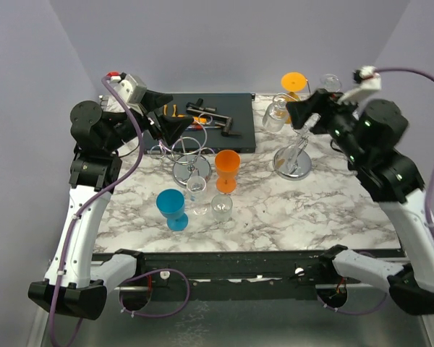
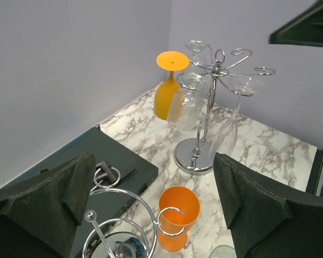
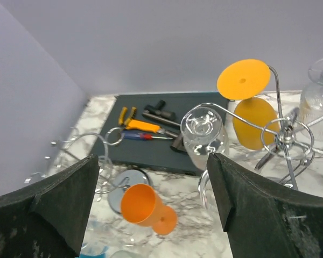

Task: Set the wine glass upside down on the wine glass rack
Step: Turn the wine glass upside down at the wine rack, then adjust the wine rack at the center of the board.

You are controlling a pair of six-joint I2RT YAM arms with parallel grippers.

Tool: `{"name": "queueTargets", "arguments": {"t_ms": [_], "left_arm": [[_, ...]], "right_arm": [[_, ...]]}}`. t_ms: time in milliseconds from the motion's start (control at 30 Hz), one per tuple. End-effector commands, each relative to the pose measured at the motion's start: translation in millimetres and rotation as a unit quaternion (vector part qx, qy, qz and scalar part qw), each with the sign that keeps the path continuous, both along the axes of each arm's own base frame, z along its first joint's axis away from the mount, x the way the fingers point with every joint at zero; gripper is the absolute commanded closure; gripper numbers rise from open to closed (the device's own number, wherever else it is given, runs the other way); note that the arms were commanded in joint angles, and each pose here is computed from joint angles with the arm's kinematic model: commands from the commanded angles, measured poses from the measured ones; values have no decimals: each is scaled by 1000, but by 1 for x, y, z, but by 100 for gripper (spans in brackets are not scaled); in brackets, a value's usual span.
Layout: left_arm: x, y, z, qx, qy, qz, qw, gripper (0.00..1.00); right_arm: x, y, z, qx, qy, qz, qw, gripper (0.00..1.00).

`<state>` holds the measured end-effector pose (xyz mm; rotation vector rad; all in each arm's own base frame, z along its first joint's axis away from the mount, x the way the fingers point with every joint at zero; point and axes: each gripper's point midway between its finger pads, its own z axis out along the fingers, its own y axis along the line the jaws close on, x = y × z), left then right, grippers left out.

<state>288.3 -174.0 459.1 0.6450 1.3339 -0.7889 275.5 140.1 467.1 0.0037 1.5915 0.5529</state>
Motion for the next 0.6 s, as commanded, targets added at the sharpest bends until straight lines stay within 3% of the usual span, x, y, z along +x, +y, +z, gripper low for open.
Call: {"name": "queueTargets", "arguments": {"t_ms": [0, 133, 300, 467, 567], "left_arm": [[-6, 3, -5, -3, 11, 10, 1000, 1], [-10, 3, -7, 8, 5, 6, 1000, 1], [-14, 1, -5, 11, 1, -3, 1000, 1], [-17, 0, -5, 10, 3, -9, 1000, 1], [-17, -2, -5, 15, 14, -17, 1000, 1]], "right_arm": [[42, 2, -13, -111, 25, -30, 993, 12], [71, -4, 14, -172, -9, -69, 983, 14], [109, -13, 8, -224, 1, -93, 970, 21], [138, -38, 3, -219, 14, -106, 970, 20], [147, -81, 0, -174, 35, -125, 976, 18]]}}
